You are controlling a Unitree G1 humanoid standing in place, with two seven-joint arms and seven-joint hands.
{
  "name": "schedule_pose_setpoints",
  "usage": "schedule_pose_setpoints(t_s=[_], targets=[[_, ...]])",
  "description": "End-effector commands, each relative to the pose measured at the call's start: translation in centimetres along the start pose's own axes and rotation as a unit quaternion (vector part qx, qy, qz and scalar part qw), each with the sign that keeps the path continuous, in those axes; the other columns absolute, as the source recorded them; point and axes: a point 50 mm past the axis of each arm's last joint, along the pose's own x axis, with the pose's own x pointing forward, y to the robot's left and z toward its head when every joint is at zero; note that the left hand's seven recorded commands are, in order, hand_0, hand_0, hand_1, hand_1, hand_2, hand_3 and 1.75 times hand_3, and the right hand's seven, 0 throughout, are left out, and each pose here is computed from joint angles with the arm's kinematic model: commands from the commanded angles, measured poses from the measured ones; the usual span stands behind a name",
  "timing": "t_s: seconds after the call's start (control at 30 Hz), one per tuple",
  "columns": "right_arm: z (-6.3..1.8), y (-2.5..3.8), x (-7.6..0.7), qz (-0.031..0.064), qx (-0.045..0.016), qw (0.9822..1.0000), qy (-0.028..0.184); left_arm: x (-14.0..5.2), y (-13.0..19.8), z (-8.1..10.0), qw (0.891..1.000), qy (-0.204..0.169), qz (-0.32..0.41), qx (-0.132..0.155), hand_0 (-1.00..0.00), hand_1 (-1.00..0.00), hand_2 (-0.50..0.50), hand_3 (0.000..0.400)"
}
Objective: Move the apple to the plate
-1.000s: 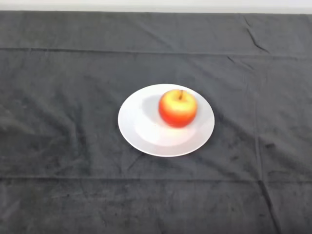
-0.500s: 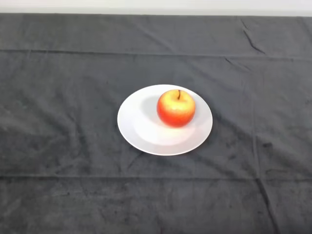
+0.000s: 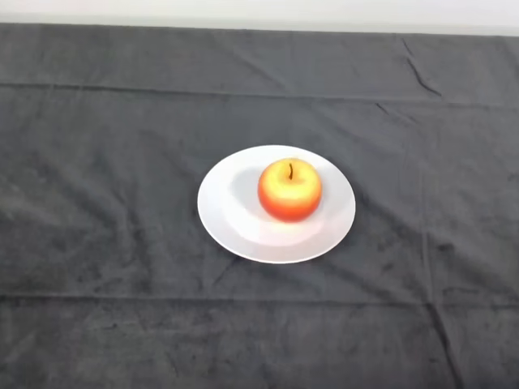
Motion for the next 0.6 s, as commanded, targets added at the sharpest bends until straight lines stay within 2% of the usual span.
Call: schedule_pose_setpoints(t_s=[0.03, 0.6], targets=[[0.06, -0.15, -0.15, -0.0038, 0.0072, 1.0, -0.002, 1.42, 0.3, 1.84, 0.999, -0.033, 0.012, 0.0, 0.0, 0.0, 0.0, 0.0], [0.05, -0.15, -0.15, -0.0037, 0.0069, 1.0, -0.002, 1.36, 0.05, 2.15, 0.999, -0.035, 0.0, 0.0, 0.0, 0.0, 0.0, 0.0]])
